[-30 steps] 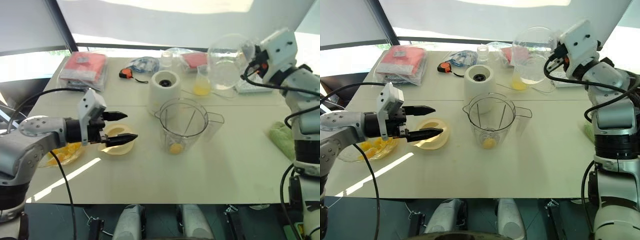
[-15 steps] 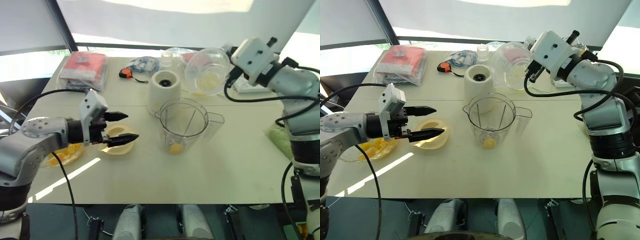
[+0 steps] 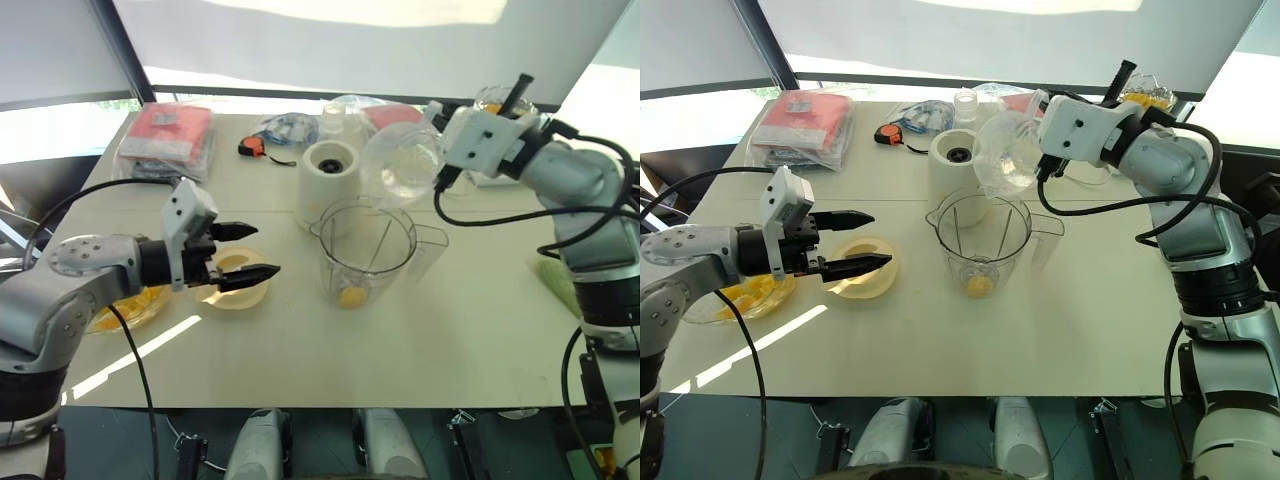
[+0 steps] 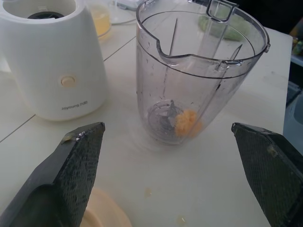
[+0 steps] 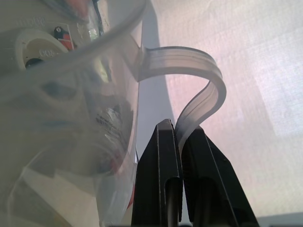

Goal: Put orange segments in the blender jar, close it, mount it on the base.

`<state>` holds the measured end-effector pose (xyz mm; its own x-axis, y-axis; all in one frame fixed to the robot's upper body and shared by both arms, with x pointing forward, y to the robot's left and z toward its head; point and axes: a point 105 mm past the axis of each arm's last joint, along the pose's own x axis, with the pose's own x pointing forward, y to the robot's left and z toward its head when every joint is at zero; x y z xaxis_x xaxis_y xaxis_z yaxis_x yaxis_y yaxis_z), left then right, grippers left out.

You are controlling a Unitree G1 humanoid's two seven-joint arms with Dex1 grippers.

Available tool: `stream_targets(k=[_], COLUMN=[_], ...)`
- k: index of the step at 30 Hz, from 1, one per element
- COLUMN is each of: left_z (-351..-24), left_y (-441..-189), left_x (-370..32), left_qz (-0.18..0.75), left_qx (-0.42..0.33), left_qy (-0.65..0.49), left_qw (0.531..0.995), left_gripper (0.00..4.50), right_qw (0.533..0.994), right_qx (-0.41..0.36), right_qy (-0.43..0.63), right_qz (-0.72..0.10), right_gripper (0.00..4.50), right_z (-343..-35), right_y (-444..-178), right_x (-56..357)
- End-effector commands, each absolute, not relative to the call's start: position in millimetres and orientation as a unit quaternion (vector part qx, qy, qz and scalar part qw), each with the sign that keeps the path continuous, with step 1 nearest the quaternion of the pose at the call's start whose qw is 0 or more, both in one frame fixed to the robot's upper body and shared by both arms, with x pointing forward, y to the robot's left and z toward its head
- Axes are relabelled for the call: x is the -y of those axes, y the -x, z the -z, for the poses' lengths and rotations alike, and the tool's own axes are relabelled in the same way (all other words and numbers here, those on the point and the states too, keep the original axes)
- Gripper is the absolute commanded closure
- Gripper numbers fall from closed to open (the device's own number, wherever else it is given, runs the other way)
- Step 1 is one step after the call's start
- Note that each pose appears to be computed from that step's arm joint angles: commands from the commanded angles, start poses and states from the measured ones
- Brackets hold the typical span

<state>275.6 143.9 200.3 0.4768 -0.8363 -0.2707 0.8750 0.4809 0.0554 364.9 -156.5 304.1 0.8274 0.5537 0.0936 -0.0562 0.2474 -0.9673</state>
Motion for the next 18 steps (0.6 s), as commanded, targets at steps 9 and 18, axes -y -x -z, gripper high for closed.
stream_targets(k=[9, 18], left_z=[-210.4, -209.2], left_y=[-274.2, -275.2], left_x=[-136.1, -136.5], left_qz=[0.511, 0.510], left_qx=[-0.078, -0.079], left_qy=[-0.108, -0.108], left_qw=[0.849, 0.849], left_gripper=[0.00, 0.00], right_qw=[0.724, 0.692], right_qx=[0.251, 0.264], right_qy=[0.620, 0.653], right_qz=[-0.170, -0.157], right_gripper=[4.42, 4.42], right_z=[-326.5, -328.7], right_y=[-358.1, -358.1], right_x=[156.5, 155.5])
